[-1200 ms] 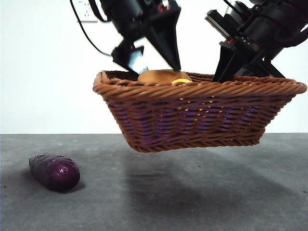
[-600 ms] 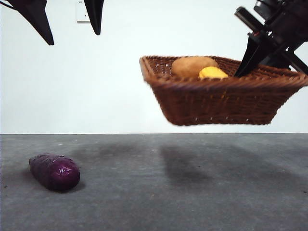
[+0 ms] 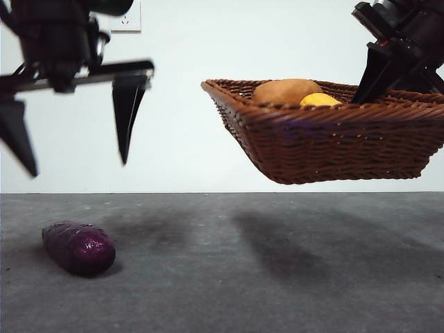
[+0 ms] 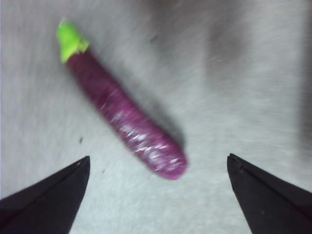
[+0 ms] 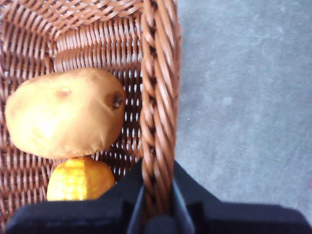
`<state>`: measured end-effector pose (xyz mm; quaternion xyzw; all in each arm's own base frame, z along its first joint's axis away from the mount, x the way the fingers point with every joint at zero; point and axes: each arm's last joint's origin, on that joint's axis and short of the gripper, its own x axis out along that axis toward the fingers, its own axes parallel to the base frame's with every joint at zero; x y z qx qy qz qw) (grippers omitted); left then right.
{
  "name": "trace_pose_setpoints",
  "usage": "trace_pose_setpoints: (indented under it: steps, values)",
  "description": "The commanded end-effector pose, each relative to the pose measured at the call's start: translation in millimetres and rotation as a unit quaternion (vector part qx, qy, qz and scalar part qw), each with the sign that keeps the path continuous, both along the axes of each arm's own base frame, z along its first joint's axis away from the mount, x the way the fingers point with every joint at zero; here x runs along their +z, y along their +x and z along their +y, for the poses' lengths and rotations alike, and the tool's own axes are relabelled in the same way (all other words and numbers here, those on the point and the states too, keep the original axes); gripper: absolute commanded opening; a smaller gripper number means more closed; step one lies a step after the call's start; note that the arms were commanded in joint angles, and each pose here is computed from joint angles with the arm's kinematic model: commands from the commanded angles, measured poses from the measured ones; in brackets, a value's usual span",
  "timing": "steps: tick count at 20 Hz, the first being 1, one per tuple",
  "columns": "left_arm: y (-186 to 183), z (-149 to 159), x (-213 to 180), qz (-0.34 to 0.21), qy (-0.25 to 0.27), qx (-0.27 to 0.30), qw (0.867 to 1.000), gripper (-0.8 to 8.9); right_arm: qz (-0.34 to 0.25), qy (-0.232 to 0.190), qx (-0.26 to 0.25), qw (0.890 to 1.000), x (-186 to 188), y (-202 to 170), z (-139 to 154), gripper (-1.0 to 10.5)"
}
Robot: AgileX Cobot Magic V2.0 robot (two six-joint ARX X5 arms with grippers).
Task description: Help me put the vegetables on the table into the basket
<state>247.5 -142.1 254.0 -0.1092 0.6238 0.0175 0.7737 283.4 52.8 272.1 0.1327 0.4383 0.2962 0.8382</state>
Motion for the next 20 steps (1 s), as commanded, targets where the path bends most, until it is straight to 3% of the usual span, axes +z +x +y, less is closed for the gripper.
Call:
trace_pose_setpoints:
  steps: [1,7,18,20]
  values:
    - [-6,3,-23,0.025,0.005,0.042,0.999,4.72,-0.014,0.012,0.014,1.0,5,1,1,-0.1]
    - [-1,3,-43,0.006,-0.015,0.073,0.997,4.72,-0.013,0.02,0.023,0.999,6,0,2,-0.1]
    - [16,6,-74,0.048,-0.005,0.095,0.994,4.65,-0.015,0.022,0.033,0.999,5,0,2,-0.1]
    - [18,5,-80,0.055,0.0,0.085,0.995,3.89,-0.014,0.021,0.034,0.999,5,-1,2,-0.1]
